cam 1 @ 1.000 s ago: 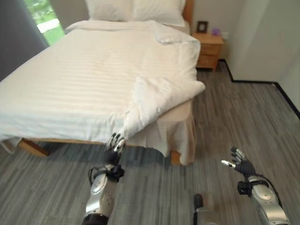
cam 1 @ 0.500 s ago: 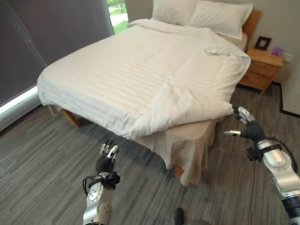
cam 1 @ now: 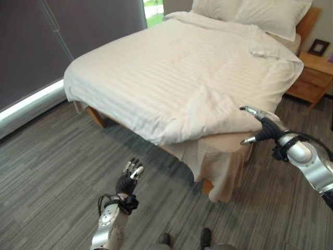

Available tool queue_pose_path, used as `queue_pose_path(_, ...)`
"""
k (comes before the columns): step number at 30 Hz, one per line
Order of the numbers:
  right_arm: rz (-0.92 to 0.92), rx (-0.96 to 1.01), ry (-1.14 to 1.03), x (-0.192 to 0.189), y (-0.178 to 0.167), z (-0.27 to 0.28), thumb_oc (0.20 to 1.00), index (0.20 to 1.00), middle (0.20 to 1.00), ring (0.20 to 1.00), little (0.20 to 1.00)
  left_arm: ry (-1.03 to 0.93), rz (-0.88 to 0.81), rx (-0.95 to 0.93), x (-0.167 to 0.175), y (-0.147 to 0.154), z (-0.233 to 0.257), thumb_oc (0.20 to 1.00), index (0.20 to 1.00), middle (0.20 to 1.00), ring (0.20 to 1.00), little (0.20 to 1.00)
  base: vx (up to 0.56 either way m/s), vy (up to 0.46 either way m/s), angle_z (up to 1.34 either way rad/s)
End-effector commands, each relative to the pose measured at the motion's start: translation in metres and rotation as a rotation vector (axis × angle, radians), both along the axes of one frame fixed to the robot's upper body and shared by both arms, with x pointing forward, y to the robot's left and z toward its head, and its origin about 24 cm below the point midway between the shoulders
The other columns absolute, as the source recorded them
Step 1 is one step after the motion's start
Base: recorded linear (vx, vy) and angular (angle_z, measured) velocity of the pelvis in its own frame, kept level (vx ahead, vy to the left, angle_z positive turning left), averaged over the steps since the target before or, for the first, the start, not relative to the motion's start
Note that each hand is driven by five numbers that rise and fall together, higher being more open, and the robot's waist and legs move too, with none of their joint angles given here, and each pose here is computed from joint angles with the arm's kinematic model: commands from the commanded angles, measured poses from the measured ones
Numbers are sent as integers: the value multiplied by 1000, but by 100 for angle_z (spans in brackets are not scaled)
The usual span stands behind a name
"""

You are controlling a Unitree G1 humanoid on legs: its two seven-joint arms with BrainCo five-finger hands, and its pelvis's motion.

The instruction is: Making the bed.

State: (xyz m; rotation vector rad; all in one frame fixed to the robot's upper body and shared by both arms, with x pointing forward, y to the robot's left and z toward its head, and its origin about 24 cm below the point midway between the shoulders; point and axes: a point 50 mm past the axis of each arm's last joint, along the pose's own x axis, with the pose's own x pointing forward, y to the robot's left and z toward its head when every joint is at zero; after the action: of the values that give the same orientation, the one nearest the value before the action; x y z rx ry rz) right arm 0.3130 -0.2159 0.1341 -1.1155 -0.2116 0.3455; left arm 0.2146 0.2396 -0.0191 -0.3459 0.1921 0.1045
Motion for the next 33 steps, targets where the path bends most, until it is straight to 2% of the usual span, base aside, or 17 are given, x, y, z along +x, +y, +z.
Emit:
queue_pose_path(1, 0, -108, -59, 23, 7, 20, 1000, 1000, 1000, 1000, 1000, -83, -33, 70, 9, 7, 20, 1000, 1000, 1000, 1000, 1000, 28, 43, -3)
queue_pose_path(4, 14, -252, -86, 38, 14, 34, 1000, 1000, 1000, 1000, 1000, -70, -76, 62, 9, -2, 17, 1000, 1000, 1000, 1000, 1000, -21, 27, -4)
queue_pose_path(6, 10, -255, -97, 42, 15, 37, 1000, 1000, 1000, 1000, 1000, -71, -88, 56, 10, -5, 16, 1000, 1000, 1000, 1000, 1000, -26, 18, -2)
queue_pose_path(10, -32, -177, -113, 48, 10, 51, 1000, 1000, 1000, 1000, 1000, -54, -83, 31, 7, -8, 12, 1000, 1000, 1000, 1000, 1000, -3, 12, 17)
queue_pose_path(16, -46, 4, -21, 40, 2, 32, 1000, 1000, 1000, 1000, 1000, -19, -39, 31, 0, 0, 5, 1000, 1000, 1000, 1000, 1000, 10, 2, 4)
queue_pose_path(22, -45, 16, 18, 37, -4, 27, 1000, 1000, 1000, 1000, 1000, -43, -42, 31, 8, -2, 9, 1000, 1000, 1000, 1000, 1000, -5, -1, 0)
queue_pose_path(23, -479, 715, 23, -5, -90, -18, 1000, 1000, 1000, 1000, 1000, 183, 161, 276, -23, 43, -16, 1000, 1000, 1000, 1000, 1000, 15, -68, -1)
queue_pose_path(26, -519, 704, -16, 11, -99, -1, 1000, 1000, 1000, 1000, 1000, 250, 131, 240, -41, 39, -30, 1000, 1000, 1000, 1000, 1000, 57, -148, -6)
queue_pose_path(29, -579, 526, -96, 33, -118, 50, 1000, 1000, 1000, 1000, 1000, 244, 110, 249, -43, 44, -26, 1000, 1000, 1000, 1000, 1000, -33, -115, 11)
queue_pose_path(33, -647, 438, -249, 47, -128, 117, 1000, 1000, 1000, 1000, 1000, 229, 102, 248, -39, 45, -22, 1000, 1000, 1000, 1000, 1000, -46, -54, 16)
